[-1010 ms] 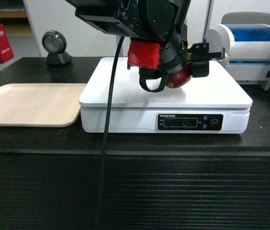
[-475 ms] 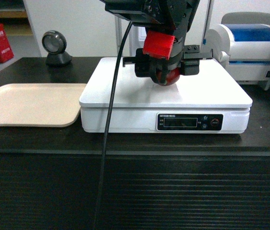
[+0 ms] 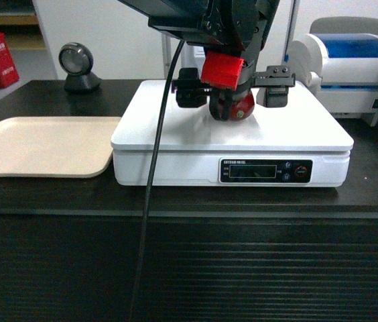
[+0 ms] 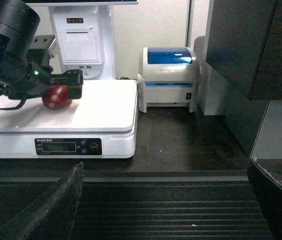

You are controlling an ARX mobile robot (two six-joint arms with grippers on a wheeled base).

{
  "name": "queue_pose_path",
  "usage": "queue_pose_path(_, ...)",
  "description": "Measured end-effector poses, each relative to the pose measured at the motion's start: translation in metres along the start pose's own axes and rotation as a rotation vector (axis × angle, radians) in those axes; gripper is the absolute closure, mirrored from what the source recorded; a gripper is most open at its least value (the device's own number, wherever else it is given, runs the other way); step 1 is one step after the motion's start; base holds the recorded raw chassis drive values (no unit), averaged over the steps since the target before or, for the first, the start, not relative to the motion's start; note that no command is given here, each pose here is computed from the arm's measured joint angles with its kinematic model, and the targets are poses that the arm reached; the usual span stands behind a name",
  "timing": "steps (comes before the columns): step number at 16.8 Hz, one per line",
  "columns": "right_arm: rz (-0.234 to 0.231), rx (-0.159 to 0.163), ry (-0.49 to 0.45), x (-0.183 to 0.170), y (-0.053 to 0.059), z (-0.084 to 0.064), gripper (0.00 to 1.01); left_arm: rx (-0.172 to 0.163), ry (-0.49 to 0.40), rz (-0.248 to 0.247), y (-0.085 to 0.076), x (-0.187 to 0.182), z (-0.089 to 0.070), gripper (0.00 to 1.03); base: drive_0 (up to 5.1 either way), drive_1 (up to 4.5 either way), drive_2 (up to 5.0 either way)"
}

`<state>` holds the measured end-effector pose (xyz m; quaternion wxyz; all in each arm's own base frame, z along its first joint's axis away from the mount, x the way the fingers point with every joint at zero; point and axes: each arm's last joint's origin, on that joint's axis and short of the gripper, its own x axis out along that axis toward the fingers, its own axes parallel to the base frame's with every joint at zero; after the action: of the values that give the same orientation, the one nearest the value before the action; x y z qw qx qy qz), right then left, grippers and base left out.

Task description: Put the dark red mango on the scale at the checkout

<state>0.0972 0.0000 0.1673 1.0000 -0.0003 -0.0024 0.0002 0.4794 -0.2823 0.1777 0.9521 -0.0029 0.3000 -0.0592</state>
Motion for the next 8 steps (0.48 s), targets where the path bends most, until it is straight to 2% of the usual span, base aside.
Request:
queue_pose_path(4, 0.000, 0.000, 0.000, 0.000, 0.000, 0.000, 0.03, 0.041, -0.108, -0.067, -0.003, -0.019, 0.015, 0.05, 0.0, 0.00, 0.0)
queue_pose_path(5, 0.000, 0.000, 0.000, 0.000, 0.000, 0.000, 0.03, 0.085, -0.170, -0.145, -0.004, -0.039, 0.026, 0.05, 0.0, 0.00, 0.0)
queue_pose_path(6, 0.000, 0.000, 0.000, 0.000, 0.000, 0.000, 0.03, 0.161, -0.244, -0.269, -0.002, -0.069, 0.034, 0.05, 0.0, 0.00, 0.0)
queue_pose_path(7, 0.000, 0.000, 0.000, 0.000, 0.000, 0.000, 0.03, 0.196, -0.261, -0.352, 0.002, -0.084, 0.034, 0.05, 0.0, 0.00, 0.0)
queue_pose_path(8, 0.000, 0.000, 0.000, 0.000, 0.000, 0.000, 0.03, 0.225, -0.272, -0.395, 0.011, -0.095, 0.032, 0.05, 0.0, 0.00, 0.0)
